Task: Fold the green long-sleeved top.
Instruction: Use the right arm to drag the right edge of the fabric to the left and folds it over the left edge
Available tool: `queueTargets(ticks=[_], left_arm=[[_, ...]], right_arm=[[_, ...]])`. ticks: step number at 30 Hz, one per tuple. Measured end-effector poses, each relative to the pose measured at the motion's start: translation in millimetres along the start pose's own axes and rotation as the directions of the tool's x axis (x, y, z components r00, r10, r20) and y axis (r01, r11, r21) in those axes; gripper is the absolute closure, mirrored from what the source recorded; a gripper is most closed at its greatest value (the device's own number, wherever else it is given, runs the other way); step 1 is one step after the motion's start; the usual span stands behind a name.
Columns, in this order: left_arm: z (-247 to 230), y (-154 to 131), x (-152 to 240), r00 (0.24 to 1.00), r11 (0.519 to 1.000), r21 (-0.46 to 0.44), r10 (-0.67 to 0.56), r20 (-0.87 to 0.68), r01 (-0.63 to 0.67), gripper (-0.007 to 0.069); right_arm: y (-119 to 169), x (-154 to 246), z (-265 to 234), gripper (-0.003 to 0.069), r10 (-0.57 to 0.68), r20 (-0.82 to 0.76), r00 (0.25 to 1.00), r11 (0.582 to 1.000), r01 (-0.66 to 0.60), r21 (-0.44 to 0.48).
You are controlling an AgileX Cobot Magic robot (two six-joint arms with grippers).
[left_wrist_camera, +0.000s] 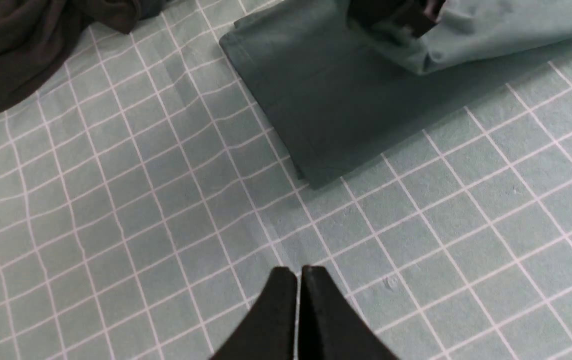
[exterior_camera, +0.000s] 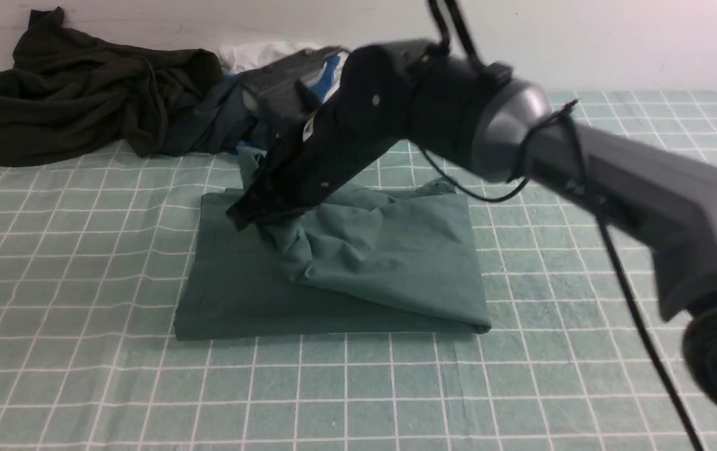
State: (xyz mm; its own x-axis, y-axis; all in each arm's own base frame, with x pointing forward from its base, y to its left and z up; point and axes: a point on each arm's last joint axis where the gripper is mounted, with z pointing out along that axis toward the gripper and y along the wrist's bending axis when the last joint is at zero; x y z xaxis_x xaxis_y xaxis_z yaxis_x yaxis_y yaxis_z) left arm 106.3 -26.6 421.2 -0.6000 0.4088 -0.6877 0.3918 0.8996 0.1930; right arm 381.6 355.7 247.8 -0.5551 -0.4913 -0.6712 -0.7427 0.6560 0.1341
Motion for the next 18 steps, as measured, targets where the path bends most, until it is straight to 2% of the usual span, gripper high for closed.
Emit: queueTargets(ticks=[5,8,9,10,13,15,18], left_arm=[[-3,0,3,1.000,1.000,0.001,0.000,-0.008,0.000,0.0628],[-3,0,3,1.000,1.000,-0.001,0.000,-0.007,0.000,0.0628],[-3,0,4,1.000,1.000,-0.001,0.000,-0.007,0.000,0.0628],[-4,-1,8,1.000,1.000,-0.002,-0.002,-0.003,0.002,0.0628],[-5,-5,25,1.000,1.000,-0.004,-0.025,0.007,0.025,0.0628],[-7,-9,45,0.998,0.999,-0.017,-0.045,0.042,0.046,0.0628],[-6,-15,79,0.991,0.995,-0.043,-0.084,0.106,0.089,0.0628]], right_arm=[[2,6,27,0.0560,0.047,0.017,0.999,0.998,-0.047,-0.034],[4,-6,20,0.0414,0.070,0.051,0.996,0.996,-0.066,-0.064],[3,-7,18,0.0396,0.071,0.054,0.996,0.996,-0.067,-0.064],[3,-17,3,0.0323,0.065,0.056,0.996,0.995,-0.060,-0.076],[-2,-30,-31,0.0241,0.036,0.021,0.999,0.996,-0.035,-0.080],[-7,-37,-60,0.0217,0.006,-0.013,1.000,0.998,-0.007,-0.062],[-15,-50,-101,0.0230,-0.030,0.010,1.000,1.000,0.029,0.011]])
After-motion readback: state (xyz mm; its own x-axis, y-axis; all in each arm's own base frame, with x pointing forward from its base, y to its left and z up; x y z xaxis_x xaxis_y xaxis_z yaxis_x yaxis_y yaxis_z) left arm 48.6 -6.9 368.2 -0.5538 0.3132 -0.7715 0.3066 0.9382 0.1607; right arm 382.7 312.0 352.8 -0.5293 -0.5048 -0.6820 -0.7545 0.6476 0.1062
